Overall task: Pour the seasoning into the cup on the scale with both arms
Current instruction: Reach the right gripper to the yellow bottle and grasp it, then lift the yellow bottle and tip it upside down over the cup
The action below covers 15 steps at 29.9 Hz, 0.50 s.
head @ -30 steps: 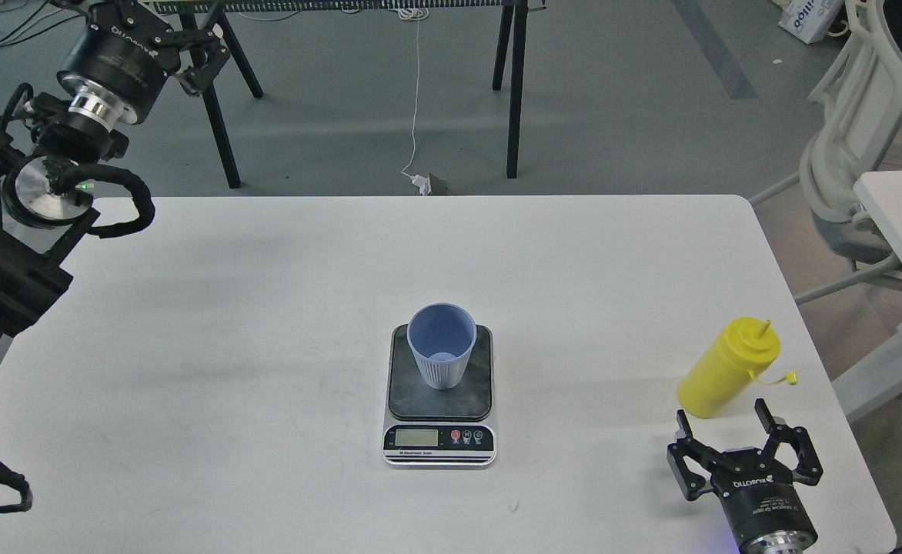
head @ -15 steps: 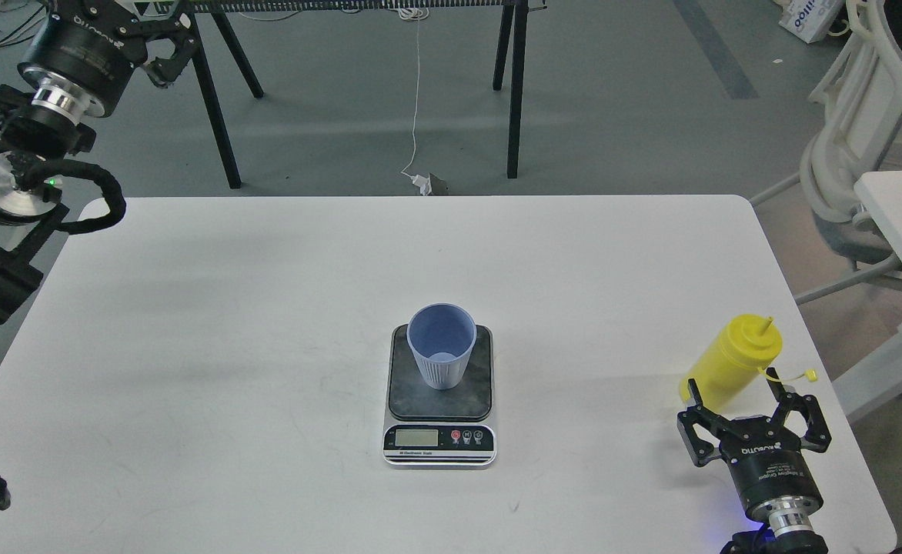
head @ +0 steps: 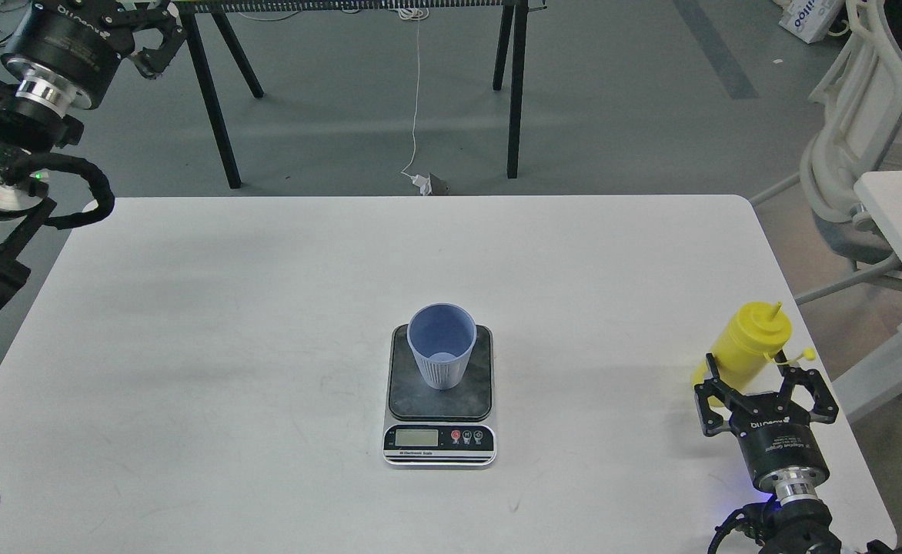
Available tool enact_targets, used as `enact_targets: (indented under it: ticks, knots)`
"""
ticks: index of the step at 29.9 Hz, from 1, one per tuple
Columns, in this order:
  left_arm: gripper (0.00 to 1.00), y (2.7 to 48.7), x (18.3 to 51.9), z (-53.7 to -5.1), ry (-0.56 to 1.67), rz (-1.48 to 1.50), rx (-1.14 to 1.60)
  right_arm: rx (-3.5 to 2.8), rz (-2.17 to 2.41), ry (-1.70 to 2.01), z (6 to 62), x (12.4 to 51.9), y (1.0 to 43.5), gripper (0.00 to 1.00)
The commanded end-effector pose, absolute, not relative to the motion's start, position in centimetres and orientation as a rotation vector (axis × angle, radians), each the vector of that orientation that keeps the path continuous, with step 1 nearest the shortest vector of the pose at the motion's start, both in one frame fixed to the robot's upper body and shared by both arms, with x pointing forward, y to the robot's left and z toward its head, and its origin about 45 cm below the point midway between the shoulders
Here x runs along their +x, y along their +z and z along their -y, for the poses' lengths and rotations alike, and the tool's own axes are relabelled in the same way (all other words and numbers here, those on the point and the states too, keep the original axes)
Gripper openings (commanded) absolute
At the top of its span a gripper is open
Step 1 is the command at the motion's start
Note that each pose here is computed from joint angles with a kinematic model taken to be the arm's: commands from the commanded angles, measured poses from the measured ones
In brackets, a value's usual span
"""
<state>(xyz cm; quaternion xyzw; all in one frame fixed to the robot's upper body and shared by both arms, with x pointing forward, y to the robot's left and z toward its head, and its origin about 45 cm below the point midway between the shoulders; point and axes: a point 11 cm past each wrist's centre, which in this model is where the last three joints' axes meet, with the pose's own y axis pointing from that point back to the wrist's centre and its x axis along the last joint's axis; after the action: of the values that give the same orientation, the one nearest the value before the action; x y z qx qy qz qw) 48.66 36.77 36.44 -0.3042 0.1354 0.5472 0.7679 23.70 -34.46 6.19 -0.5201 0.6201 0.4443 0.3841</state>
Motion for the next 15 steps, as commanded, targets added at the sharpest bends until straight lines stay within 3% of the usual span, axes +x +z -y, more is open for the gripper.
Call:
enact_targets:
  ticks: [1,9,15]
  knots:
    - [1.00,36.4,48.6,-36.9,1.192,-0.293,-0.659,-1.340,-1.578,1.108,34.7,25.1,6.6,0.62]
    - [1.00,37.1,48.3,-37.4,1.191,-0.275,-0.659,-1.411,-1.523,1.041,34.8,28.3,9.2,0.39]
    - [1.00,37.4,48.3,-37.4,1.185,-0.270,-0.664,-1.800,-1.452,0.791,36.0,31.9,17.3,0.36]
